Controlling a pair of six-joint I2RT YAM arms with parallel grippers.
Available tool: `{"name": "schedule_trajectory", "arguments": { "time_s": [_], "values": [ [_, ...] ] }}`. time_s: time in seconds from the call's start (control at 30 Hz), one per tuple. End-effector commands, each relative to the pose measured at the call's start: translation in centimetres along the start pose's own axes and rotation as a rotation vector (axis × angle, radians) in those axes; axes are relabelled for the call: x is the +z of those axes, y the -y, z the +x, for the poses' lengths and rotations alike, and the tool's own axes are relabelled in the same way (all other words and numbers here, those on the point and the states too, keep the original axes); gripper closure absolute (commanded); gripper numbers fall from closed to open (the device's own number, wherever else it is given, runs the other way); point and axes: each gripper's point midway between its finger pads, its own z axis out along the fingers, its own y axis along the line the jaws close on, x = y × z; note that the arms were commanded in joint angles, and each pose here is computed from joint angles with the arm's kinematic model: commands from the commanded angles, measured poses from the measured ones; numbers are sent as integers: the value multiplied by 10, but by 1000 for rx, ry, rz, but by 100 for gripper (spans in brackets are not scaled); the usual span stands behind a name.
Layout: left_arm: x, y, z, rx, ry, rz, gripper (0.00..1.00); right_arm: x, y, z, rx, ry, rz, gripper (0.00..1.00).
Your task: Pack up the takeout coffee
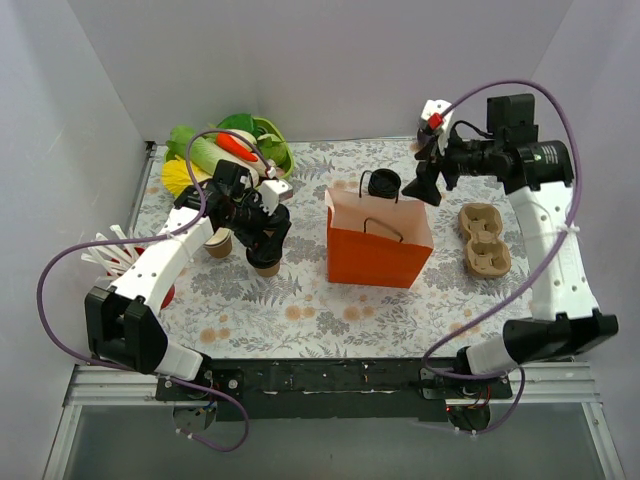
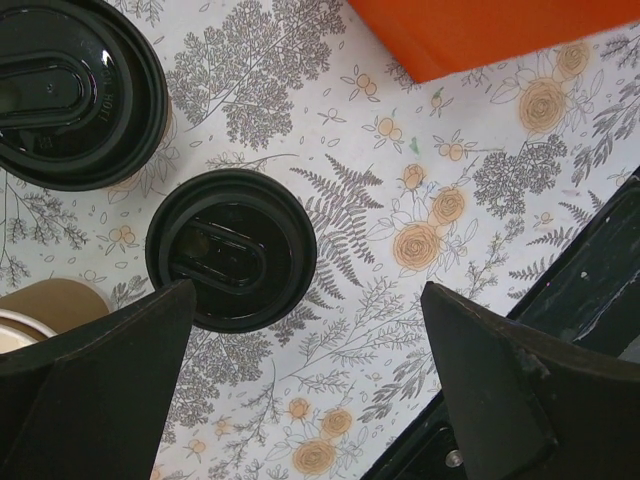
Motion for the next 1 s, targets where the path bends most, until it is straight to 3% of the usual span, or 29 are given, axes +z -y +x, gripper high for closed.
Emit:
{"name": "schedule_trajectory", "arguments": {
  "time_s": [0.0, 0.2, 0.43, 0.57, 0.73, 0.87, 0.97],
  "values": [
    [-12, 5, -24, 18, 86, 8, 2, -16, -42, -16, -184, 83, -109, 12],
    [-8, 4, -24, 7, 77, 19, 2, -35, -92, 10, -253, 30, -210, 18],
    [-6, 6, -32, -10, 88, 42, 2, -18, -115, 44, -291, -44, -292, 23],
    [-9, 5, -35, -4, 100, 31, 2, 3, -115, 57, -267, -65, -330, 30],
    [-8, 6, -34, -7, 104, 23, 2, 28, -117, 66, -238, -103, -368, 56],
    [-9, 7, -34, -6, 111, 20, 2, 31, -112, 47, -247, -82, -347, 98],
    [-7, 8, -33, -3, 110, 20, 2, 22, -96, 18, -284, -49, -260, 99]
  ]
}}
